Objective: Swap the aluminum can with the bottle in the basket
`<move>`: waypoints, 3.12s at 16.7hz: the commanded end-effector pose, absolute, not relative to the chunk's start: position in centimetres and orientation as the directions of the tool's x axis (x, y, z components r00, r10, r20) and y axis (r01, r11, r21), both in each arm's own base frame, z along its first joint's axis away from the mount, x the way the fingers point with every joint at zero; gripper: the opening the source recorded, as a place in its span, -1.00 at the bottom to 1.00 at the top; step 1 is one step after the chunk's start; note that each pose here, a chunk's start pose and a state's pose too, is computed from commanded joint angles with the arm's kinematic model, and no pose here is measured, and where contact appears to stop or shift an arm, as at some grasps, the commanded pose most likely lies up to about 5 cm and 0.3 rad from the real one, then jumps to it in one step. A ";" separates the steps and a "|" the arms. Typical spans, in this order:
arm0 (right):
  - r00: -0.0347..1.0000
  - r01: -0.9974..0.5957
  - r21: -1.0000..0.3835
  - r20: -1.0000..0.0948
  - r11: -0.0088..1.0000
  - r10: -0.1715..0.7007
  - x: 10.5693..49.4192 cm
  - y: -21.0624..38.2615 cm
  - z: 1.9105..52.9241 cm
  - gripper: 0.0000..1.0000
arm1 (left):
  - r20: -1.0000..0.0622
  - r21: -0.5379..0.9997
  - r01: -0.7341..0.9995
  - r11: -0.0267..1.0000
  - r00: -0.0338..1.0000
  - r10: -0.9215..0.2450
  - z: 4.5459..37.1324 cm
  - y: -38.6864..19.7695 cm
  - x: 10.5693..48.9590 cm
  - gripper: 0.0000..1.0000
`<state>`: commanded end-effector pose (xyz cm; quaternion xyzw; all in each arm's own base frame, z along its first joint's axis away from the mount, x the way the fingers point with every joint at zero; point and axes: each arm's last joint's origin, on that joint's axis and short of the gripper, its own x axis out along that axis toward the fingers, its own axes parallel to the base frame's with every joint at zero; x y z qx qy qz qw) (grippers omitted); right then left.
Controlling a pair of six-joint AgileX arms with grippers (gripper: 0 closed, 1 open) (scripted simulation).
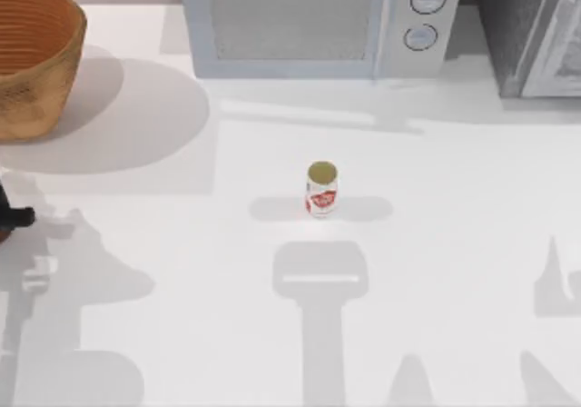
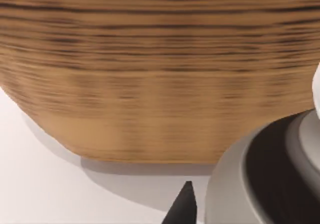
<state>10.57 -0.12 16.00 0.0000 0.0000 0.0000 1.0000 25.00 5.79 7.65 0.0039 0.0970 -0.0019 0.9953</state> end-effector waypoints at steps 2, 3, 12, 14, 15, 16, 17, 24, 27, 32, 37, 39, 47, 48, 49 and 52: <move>1.000 0.000 0.000 0.000 1.000 0.000 10.6 -0.1 16.0 1.00 | -0.160 0.039 -0.062 0.997 0.985 0.067 8.7 7.1 25.1 -1.00; 1.000 0.000 0.000 0.000 1.000 0.000 10.6 -0.1 16.0 1.00 | -0.141 0.060 -0.106 0.993 0.983 0.114 9.4 8.0 25.2 -1.00; 1.000 0.000 0.000 0.000 1.000 0.000 10.6 -0.1 16.0 1.00 | -0.075 0.181 -0.317 0.931 0.939 0.334 19.6 14.5 30.0 -1.00; 1.000 0.000 0.000 0.000 1.000 0.000 10.6 -0.1 16.0 1.00 | -0.098 0.174 -0.284 0.943 0.948 0.304 22.5 14.4 31.6 -1.00; 1.000 0.000 0.000 0.000 1.000 0.000 10.6 -0.1 16.0 1.00 | -0.113 0.165 -0.262 0.951 0.953 0.282 23.8 14.1 32.3 -1.00; 1.000 0.000 0.000 0.000 1.000 0.000 10.6 -0.1 16.0 1.00 | -0.127 0.154 -0.235 0.960 0.958 0.255 25.1 13.7 33.0 -1.00; 1.000 0.000 0.000 0.000 1.000 0.000 10.6 -0.1 16.0 1.00 | -0.141 0.139 -0.205 0.969 0.964 0.225 26.4 13.2 33.7 -1.00; 1.000 0.000 0.000 0.000 1.000 0.000 10.6 -0.1 16.0 1.00 | -0.196 0.016 0.005 1.000 0.981 -0.001 32.3 8.7 36.5 -1.00; 1.000 0.000 0.000 0.000 1.000 0.000 10.6 -0.1 16.0 1.00 | -0.197 0.006 0.023 1.000 0.980 -0.021 32.5 8.3 36.7 -1.00; 1.000 0.000 0.000 0.000 1.000 0.000 10.6 -0.1 16.0 1.00 | -0.190 0.010 0.017 1.000 0.982 -0.015 32.3 8.4 37.0 -1.00; 1.000 0.000 0.000 0.000 1.000 0.000 10.6 -0.1 16.0 1.00 | -0.204 0.004 0.021 1.000 0.979 -0.020 28.9 8.4 40.4 -1.00; 1.000 0.000 0.000 0.000 1.000 0.000 10.6 -0.1 16.0 1.00 | -0.198 0.005 0.023 1.000 0.980 -0.021 28.1 8.2 41.2 -1.00; 1.000 0.000 0.000 0.000 1.000 0.000 10.6 -0.1 16.0 1.00 | -0.197 0.006 0.023 1.000 0.980 -0.021 28.0 8.2 41.4 -0.40; 1.000 0.000 0.000 0.000 1.000 0.000 10.6 -0.1 16.0 1.00 | -0.197 0.006 0.023 1.000 0.980 -0.021 28.0 8.2 41.4 -0.25; 1.000 0.000 0.000 0.000 1.000 0.000 10.6 -0.1 16.0 1.00 | -0.197 0.006 0.023 1.000 0.980 -0.021 28.0 8.2 41.4 -0.10; 1.000 0.000 0.000 0.000 1.000 0.000 10.6 -0.1 16.0 1.00 | -0.197 0.006 0.023 1.000 0.980 -0.021 28.0 8.2 41.4 0.36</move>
